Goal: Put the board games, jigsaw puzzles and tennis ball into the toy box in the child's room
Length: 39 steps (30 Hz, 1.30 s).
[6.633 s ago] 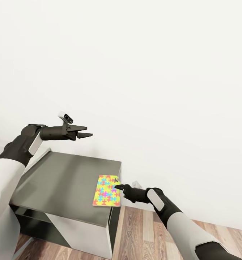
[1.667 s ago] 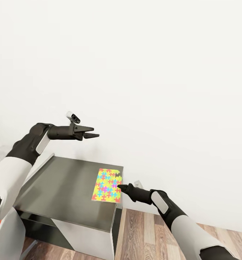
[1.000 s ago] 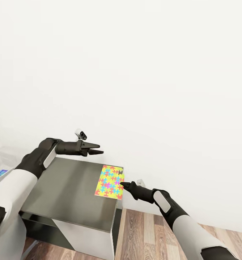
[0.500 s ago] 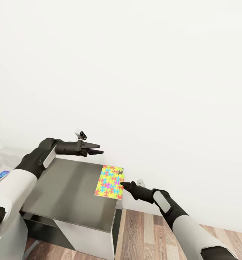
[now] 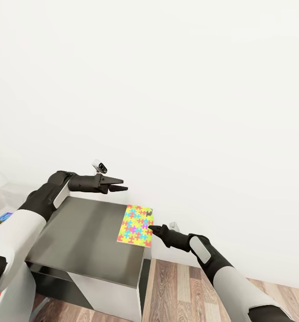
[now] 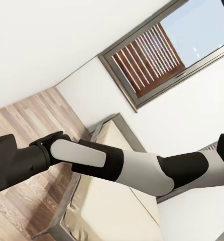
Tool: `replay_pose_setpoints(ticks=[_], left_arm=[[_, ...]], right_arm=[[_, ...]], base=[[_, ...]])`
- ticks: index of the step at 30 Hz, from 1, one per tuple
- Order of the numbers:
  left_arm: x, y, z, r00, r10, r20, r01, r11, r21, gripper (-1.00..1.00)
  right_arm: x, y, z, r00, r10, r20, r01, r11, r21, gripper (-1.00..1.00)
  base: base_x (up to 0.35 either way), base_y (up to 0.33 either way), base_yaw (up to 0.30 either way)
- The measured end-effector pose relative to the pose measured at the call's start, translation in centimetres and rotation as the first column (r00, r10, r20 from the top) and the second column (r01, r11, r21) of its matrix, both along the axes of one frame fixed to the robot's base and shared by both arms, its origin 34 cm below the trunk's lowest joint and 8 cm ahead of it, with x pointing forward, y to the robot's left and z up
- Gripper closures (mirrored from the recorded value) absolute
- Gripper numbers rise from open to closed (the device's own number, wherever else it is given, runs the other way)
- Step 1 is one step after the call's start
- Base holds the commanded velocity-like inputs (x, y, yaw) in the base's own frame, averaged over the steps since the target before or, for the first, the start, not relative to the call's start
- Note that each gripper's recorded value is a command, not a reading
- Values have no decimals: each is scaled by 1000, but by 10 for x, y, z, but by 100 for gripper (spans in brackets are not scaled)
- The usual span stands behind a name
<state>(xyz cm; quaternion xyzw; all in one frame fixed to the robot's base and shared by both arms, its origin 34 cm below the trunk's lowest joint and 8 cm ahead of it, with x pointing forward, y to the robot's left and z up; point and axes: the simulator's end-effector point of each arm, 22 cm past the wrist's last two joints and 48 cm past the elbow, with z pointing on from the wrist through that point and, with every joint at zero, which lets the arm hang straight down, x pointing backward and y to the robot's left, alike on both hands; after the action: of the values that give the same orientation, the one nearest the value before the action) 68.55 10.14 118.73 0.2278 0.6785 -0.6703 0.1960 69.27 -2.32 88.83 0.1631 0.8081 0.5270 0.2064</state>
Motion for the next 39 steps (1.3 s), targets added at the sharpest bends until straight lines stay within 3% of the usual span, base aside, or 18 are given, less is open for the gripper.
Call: replay_pose_setpoints(ticks=[12, 28, 39], left_arm=[[-4, 0, 10, 1000, 0, 2, 0, 1000, 0, -100], [-13, -1, 26, 1000, -2, 10, 2, 1000, 4, -100], [-18, -1, 34, 1000, -4, 12, 4, 1000, 4, -100]], right_arm=[[-3, 0, 11, 1000, -2, 3, 2, 1000, 0, 100], [-9, 0, 28, 1000, -2, 13, 2, 1000, -1, 100], [-13, 0, 36, 1000, -2, 14, 2, 1000, 0, 100]], base=[[0, 0, 14], [0, 0, 252], [0, 0, 41]])
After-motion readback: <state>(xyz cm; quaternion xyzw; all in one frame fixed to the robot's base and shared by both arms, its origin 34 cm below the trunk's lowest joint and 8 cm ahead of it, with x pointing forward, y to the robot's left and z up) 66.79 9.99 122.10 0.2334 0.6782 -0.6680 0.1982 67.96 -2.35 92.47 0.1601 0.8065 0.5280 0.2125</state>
